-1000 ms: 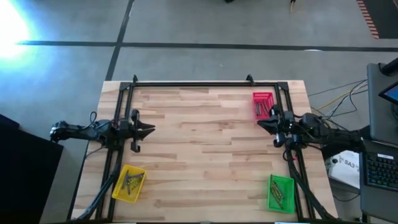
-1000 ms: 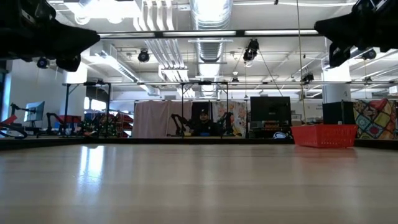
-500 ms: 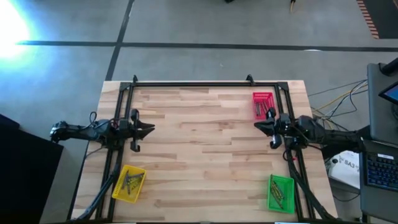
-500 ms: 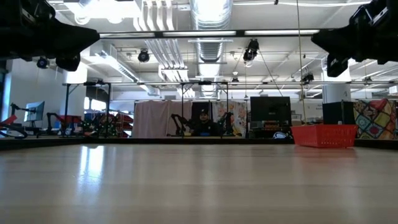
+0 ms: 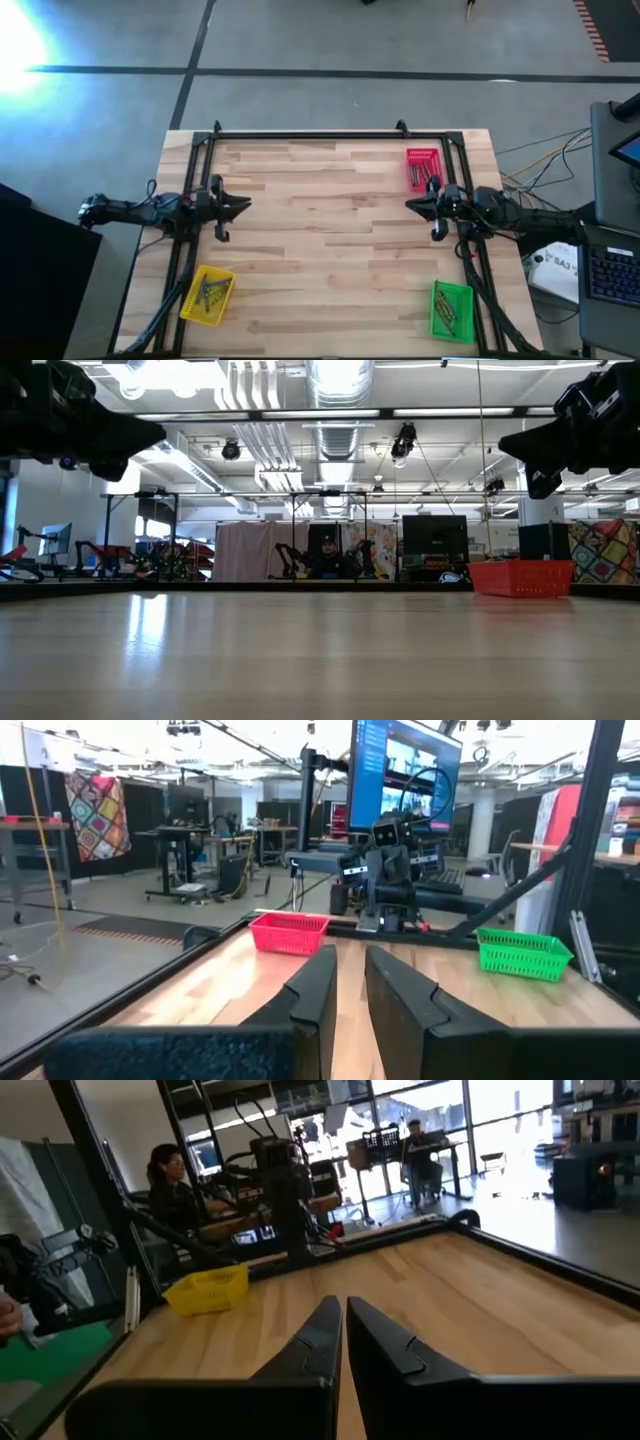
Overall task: Sort crayons
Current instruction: Return to Home Position
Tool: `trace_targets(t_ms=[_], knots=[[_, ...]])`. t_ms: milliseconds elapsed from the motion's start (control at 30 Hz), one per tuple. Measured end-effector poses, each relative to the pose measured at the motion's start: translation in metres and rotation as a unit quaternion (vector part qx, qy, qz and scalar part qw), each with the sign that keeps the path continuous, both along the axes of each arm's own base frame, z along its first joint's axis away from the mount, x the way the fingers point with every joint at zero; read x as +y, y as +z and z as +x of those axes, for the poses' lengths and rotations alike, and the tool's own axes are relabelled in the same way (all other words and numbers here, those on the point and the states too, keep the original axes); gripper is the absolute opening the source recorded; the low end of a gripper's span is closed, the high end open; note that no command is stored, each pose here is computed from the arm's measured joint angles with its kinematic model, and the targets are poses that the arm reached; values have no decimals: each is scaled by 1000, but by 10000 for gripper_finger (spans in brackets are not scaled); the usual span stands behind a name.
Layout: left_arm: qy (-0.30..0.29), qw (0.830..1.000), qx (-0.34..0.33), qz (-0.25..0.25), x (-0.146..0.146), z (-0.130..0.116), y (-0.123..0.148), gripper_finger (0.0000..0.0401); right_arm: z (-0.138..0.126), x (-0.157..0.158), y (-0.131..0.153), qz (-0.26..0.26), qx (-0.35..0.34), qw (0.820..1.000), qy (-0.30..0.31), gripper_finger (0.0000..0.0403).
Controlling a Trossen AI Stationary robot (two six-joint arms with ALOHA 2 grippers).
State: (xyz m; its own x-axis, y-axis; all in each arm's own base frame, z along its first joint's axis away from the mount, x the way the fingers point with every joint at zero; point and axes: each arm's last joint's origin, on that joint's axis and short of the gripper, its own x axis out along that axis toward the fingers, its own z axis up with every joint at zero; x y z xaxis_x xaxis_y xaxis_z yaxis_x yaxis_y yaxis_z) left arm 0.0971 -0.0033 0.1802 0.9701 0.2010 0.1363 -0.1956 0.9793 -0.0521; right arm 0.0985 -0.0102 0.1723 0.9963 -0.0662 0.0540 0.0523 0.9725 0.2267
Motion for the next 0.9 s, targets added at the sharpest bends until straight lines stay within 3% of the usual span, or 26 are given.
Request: trace_targets(t_ms=[200, 400, 567, 767, 900], knots=[[-7, 1000, 11, -19, 0, 2, -3, 40, 0, -1, 2, -45, -6, 999, -21, 13], [-139, 990, -24, -9, -8, 0, 4, 40, -1, -2, 11, -117, -45, 991, -53, 13], [-142, 990, -15, 14, -8, -2, 2, 40, -2, -2, 13, -210, -44, 975, -64, 13], [-78, 996, 42, 1, -4, 0, -9, 40, -1, -2, 12, -181, -42, 981, -59, 13], [-81, 996, 44, -4, -4, 0, -10, 40, -1, -2, 11, -146, -42, 987, -54, 13]])
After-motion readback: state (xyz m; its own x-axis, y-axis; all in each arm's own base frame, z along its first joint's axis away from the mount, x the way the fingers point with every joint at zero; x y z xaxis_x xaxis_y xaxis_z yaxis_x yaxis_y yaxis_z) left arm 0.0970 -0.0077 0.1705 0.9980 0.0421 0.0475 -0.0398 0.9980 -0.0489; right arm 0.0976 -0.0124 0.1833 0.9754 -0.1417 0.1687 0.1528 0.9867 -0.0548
